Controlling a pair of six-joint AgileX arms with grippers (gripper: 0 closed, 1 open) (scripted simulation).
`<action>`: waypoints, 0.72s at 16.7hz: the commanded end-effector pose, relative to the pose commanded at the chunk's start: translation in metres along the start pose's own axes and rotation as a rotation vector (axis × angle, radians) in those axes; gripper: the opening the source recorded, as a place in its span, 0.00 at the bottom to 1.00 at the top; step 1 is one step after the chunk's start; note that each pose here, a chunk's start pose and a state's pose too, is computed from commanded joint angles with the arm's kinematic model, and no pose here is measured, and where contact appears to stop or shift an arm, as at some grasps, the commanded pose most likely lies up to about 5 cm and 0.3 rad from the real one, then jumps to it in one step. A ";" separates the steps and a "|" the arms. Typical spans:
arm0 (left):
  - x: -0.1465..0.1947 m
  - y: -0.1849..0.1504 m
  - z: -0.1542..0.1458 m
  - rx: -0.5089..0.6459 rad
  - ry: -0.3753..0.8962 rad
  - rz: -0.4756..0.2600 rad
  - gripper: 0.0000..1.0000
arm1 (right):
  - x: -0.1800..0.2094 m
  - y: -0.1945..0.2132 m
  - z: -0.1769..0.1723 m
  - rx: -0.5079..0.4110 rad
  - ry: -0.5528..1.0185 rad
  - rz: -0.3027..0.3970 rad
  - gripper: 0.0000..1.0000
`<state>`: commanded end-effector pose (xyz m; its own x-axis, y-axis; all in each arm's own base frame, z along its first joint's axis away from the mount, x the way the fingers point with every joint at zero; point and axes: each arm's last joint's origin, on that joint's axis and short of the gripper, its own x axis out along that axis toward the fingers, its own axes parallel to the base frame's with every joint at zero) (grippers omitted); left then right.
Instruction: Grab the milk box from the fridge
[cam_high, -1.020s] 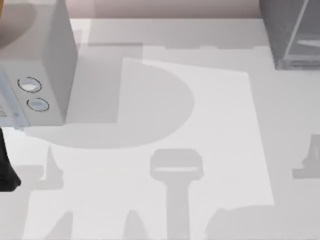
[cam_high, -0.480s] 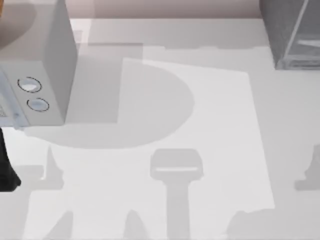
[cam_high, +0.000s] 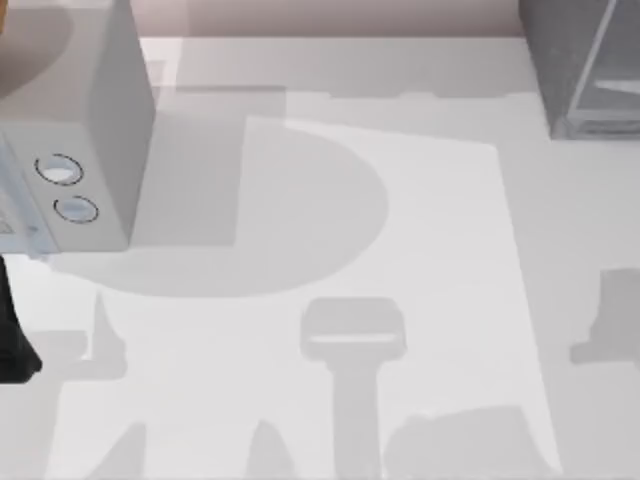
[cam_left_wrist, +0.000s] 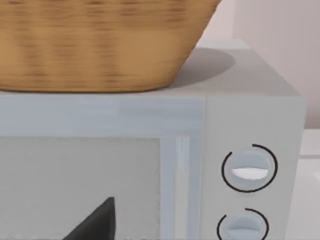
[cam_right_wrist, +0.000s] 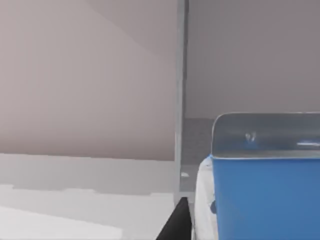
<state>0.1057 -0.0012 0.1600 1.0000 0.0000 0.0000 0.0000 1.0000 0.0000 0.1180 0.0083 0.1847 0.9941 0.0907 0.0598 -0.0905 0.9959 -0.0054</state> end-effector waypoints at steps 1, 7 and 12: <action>0.000 0.000 0.000 0.000 0.000 0.000 1.00 | 0.006 0.003 0.005 0.000 -0.011 0.027 0.00; 0.000 0.000 0.000 0.000 0.000 0.000 1.00 | 0.066 0.036 0.008 0.008 0.019 0.229 0.00; 0.000 0.000 0.000 0.000 0.000 0.000 1.00 | 0.111 0.084 -0.040 0.017 0.105 0.413 0.00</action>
<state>0.1057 -0.0012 0.1600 1.0000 0.0000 0.0000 0.0000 1.0000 0.0000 0.2229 0.1024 0.1508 0.8749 0.4821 -0.0461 -0.4822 0.8760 0.0094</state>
